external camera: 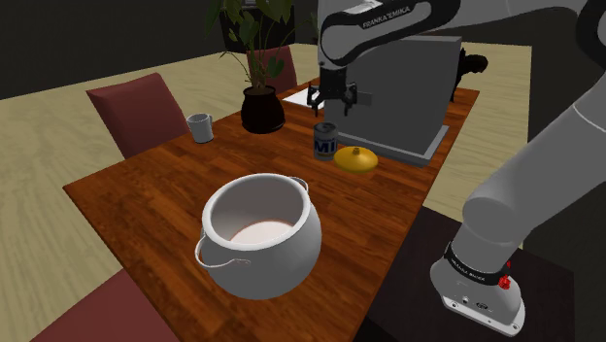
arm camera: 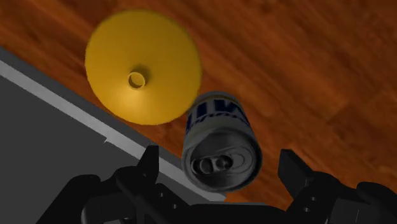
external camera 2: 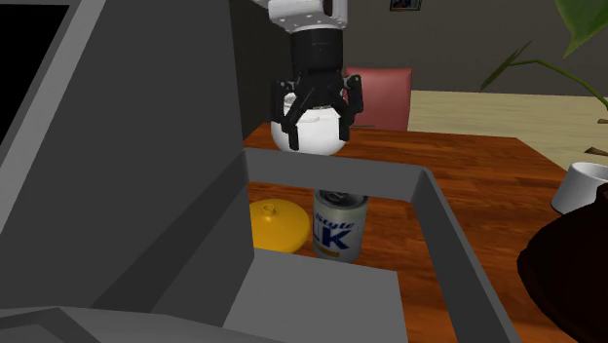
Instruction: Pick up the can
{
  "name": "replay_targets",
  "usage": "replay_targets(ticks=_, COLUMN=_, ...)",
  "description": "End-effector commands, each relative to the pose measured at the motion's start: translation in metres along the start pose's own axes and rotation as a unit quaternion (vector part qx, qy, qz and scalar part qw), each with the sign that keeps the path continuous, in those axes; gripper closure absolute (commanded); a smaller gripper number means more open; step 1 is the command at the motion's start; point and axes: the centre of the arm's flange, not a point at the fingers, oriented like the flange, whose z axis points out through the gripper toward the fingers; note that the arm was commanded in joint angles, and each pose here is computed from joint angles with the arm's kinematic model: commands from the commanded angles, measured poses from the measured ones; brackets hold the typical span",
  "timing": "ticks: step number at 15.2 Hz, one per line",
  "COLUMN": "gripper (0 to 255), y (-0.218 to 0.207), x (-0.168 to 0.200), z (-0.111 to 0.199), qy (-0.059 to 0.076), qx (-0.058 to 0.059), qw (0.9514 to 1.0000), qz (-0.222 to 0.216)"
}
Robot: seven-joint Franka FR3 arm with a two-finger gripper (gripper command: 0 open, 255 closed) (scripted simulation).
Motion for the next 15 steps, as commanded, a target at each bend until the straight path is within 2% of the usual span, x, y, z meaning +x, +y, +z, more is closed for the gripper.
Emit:
replay_targets(ticks=1, gripper=0, y=-0.008, x=0.018, z=0.02, qy=0.004, qx=-0.014, qw=0.9987, qz=0.049)
replay_targets(ticks=4, gripper=0, y=-0.014, x=0.047, z=0.047, qy=0.01, qx=-0.035, qw=0.9924, qz=0.118)
replay_targets(ticks=7, gripper=0, y=-0.015, x=0.075, z=0.073, qy=0.015, qx=-0.055, qw=0.9812, qz=0.184)
replay_targets(ticks=15, gripper=0, y=-0.015, x=0.069, z=0.113, qy=0.015, qx=-0.055, qw=0.9812, qz=0.184)
